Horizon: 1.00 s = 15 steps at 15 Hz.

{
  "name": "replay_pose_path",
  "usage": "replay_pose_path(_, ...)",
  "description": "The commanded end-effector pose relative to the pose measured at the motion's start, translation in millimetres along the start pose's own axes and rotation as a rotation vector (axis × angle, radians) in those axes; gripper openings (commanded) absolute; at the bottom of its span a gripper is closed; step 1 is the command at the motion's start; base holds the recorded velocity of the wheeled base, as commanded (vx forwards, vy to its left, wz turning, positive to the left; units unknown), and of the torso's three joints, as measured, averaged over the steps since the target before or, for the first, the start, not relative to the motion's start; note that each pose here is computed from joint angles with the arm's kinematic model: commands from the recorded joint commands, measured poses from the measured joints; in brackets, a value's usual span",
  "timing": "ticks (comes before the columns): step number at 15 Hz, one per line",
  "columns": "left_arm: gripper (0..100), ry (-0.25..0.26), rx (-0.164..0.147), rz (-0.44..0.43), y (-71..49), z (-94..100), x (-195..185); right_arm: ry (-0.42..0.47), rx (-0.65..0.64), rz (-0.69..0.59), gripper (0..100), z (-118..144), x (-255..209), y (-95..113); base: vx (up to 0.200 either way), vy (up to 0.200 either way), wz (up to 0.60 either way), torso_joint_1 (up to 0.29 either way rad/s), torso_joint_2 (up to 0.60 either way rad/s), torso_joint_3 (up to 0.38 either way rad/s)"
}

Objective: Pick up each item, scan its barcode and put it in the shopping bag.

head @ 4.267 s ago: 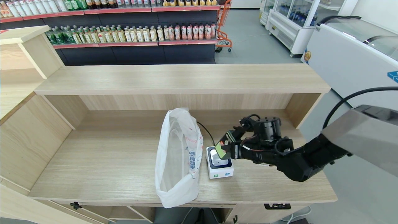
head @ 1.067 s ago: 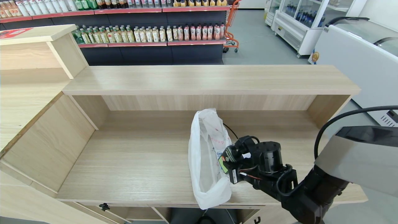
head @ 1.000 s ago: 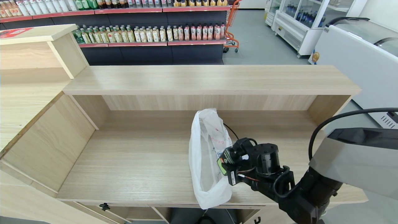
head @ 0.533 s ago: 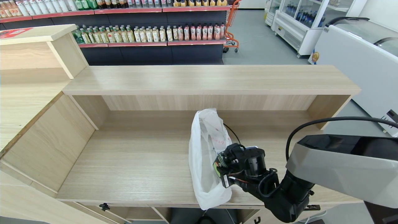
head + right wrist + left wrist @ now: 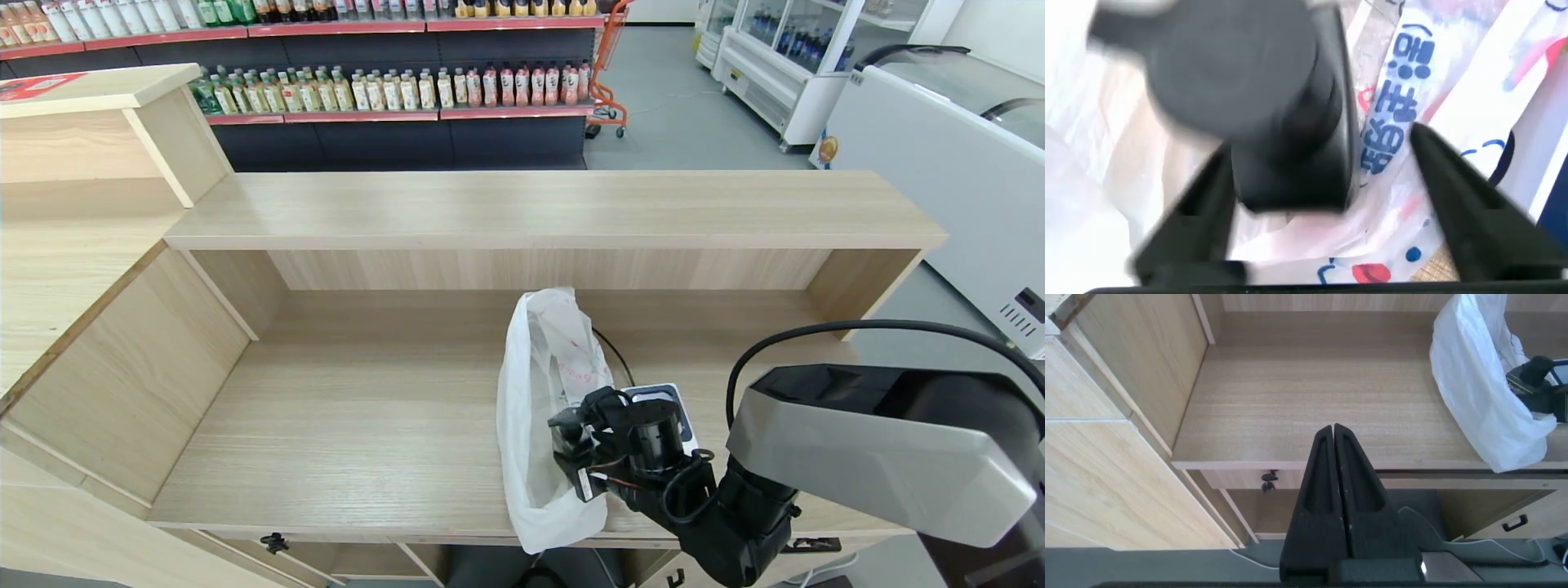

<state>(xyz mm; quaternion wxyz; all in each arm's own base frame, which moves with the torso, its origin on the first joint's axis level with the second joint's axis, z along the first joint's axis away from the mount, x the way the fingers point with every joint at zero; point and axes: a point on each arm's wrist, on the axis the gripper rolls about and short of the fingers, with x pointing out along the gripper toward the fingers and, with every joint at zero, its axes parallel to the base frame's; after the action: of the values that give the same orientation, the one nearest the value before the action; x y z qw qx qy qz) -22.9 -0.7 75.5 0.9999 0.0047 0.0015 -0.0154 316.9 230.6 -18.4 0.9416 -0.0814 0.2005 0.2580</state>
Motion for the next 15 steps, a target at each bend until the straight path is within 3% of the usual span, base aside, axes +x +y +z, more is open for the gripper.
replay_pose_path(1,0,-0.002,0.0,0.0,0.0,0.3,0,-0.013,0.001,0.002,100,5,-1,0,0.0,0.0,0.0,0.0,0.0,0.0)
replay_pose_path(5,0,0.0,0.0,0.0,0.0,-0.1,0,-0.126,0.019,-0.001,100,48,-26,-7,0.0,0.0,0.0,0.0,0.0,0.0)
replay_pose_path(10,0,0.001,0.0,0.0,0.0,-0.1,0,-0.201,0.057,-0.053,100,90,-79,-44,0.0,0.0,0.0,0.0,0.0,0.0)
replay_pose_path(13,0,0.0,0.0,0.0,0.0,-0.1,0,-0.188,0.109,-0.165,100,107,-144,-81,0.0,0.0,0.0,0.0,0.0,0.0)
replay_pose_path(15,0,0.0,0.0,0.0,0.0,0.4,0,-0.238,0.131,-0.237,100,106,-208,-89,0.0,0.0,0.0,0.0,0.0,0.0)
